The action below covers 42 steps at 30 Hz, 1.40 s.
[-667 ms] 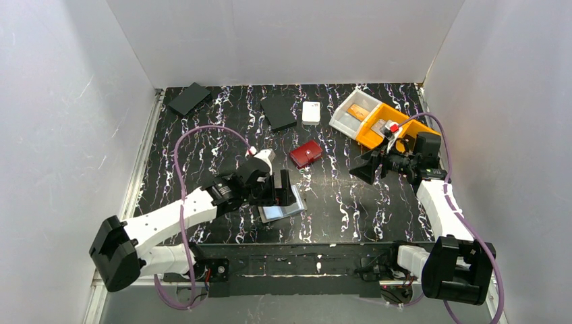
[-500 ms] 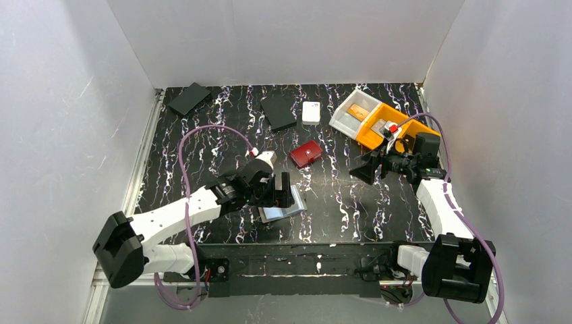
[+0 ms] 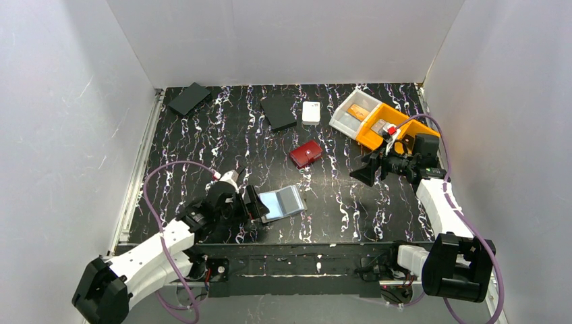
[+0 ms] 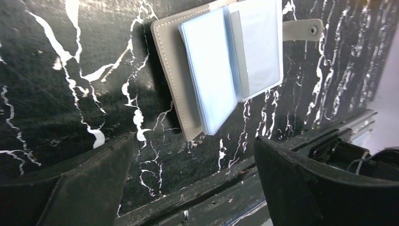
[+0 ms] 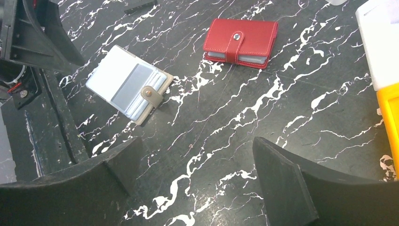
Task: Take the credit cards out of the card holder
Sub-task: Reset both arms
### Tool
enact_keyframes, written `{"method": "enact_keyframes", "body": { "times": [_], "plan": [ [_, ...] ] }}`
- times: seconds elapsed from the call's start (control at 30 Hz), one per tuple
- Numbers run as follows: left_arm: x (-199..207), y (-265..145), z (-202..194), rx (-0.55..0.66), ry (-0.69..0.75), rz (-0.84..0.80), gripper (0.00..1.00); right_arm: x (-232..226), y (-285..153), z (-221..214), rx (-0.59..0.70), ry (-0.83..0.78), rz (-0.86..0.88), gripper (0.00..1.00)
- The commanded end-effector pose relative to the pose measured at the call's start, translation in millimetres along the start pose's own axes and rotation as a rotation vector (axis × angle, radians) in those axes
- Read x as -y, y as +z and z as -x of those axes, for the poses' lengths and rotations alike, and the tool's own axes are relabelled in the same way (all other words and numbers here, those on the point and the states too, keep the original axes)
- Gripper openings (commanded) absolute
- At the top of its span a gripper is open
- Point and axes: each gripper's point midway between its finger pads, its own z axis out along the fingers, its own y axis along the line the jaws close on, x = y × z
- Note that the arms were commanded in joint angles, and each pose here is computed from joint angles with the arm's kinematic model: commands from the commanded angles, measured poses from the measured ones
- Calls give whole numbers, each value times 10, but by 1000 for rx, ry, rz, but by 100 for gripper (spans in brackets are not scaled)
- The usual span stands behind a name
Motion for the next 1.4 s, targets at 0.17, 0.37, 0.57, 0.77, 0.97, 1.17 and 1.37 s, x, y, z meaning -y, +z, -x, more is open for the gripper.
{"method": "enact_keyframes", "body": {
  "times": [0.17,0.37,0.57,0.77,0.97,1.17,1.37],
  "plan": [
    [280,59,-5,-21,-107,-201,96,-1,-15,17,-1,-29,11,95],
    [187,128,-6,-35,-131,-144,91,-7,-15,16,-2,-29,15,95],
    [115,72,21,-10,-114,-109,90,-15,-17,17,-4,-29,20,95],
    [324,-209,229,43,-23,-167,94,-15,-37,90,-10,-26,16,95],
    [660,-574,670,109,-10,-316,98,175,-156,273,-129,13,-81,97],
    [803,-966,1283,185,-161,-537,98,373,-337,515,-195,95,-227,98],
    [586,-1303,1775,246,-279,-570,98,625,-620,967,-124,175,-448,98]
  ]
}}
